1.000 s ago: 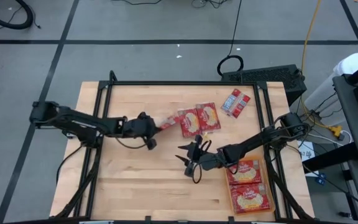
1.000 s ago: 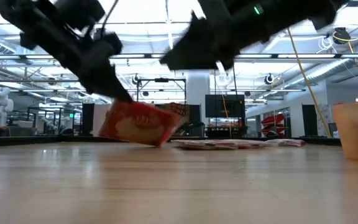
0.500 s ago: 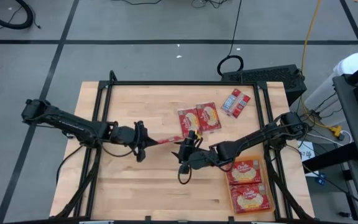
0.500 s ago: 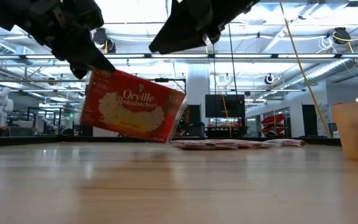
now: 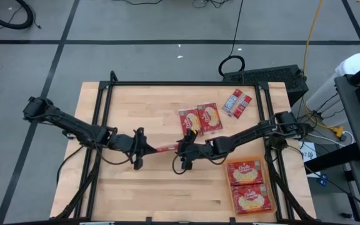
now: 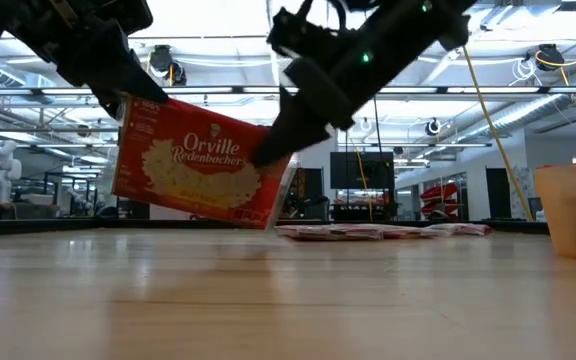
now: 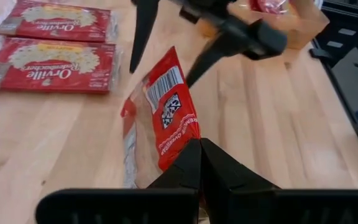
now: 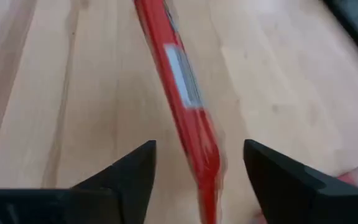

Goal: Sort popcorn bags into baskets
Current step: Put the popcorn pack into the orange bin

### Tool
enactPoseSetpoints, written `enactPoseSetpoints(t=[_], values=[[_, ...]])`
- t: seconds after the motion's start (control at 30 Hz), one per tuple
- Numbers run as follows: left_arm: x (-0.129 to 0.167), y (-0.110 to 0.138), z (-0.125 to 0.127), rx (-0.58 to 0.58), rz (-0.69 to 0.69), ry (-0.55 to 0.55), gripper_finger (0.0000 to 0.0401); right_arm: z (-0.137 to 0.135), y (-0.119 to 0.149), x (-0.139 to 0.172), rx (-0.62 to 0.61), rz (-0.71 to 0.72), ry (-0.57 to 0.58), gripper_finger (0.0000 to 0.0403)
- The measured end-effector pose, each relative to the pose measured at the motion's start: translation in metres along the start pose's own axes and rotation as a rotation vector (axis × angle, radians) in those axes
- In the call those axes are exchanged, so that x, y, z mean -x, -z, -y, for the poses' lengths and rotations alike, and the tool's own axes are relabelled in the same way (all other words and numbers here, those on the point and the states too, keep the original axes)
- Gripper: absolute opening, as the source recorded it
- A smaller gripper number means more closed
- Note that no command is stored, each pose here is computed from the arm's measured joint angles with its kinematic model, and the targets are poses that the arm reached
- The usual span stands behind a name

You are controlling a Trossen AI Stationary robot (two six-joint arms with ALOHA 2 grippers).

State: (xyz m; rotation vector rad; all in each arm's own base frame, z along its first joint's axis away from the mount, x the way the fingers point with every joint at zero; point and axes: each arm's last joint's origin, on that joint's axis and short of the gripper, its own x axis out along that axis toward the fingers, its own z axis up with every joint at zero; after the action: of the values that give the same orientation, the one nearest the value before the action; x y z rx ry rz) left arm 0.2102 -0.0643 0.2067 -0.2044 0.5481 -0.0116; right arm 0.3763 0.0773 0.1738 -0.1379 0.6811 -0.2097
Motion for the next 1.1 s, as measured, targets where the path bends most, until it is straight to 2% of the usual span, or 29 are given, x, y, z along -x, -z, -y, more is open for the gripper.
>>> enactPoseSetpoints(t=[0.1,0.3,0.33,0.53,0.7,0.9,1.0,1.1], values=[[0.001,0.001,0.004,-0.010,-0.002,0.015,0.0003,-0.003,0.007,-0.004,-0.035,-0.014,0.022,0.0182],[0.001,0.005,0.007,-0.028,0.026,0.021,0.0014,-0.013,0.008,0.000,-0.014,0.017,-0.004,0.0028],[0.000,0.006,0.007,-0.035,0.032,0.023,0.0014,-0.015,0.008,0.000,-0.005,0.024,-0.010,0.0015],[0.001,0.008,0.009,-0.066,0.035,0.028,0.0038,-0.023,0.008,0.004,-0.032,0.032,-0.040,0.0013],[0.003,0.012,0.014,-0.102,0.033,-0.005,0.0118,-0.029,0.007,0.009,-0.064,0.032,-0.108,0.0003],[0.001,0.020,0.019,-0.046,0.036,-0.091,0.0219,-0.031,0.008,0.009,-0.113,0.013,-0.175,0.0004],[-0.006,0.028,0.027,-0.035,0.010,-0.077,0.0248,-0.031,0.008,0.009,-0.111,0.003,-0.193,0.0001],[-0.016,0.040,0.034,-0.053,-0.025,-0.096,0.0259,-0.031,0.009,0.009,-0.108,-0.002,-0.195,0.0001]])
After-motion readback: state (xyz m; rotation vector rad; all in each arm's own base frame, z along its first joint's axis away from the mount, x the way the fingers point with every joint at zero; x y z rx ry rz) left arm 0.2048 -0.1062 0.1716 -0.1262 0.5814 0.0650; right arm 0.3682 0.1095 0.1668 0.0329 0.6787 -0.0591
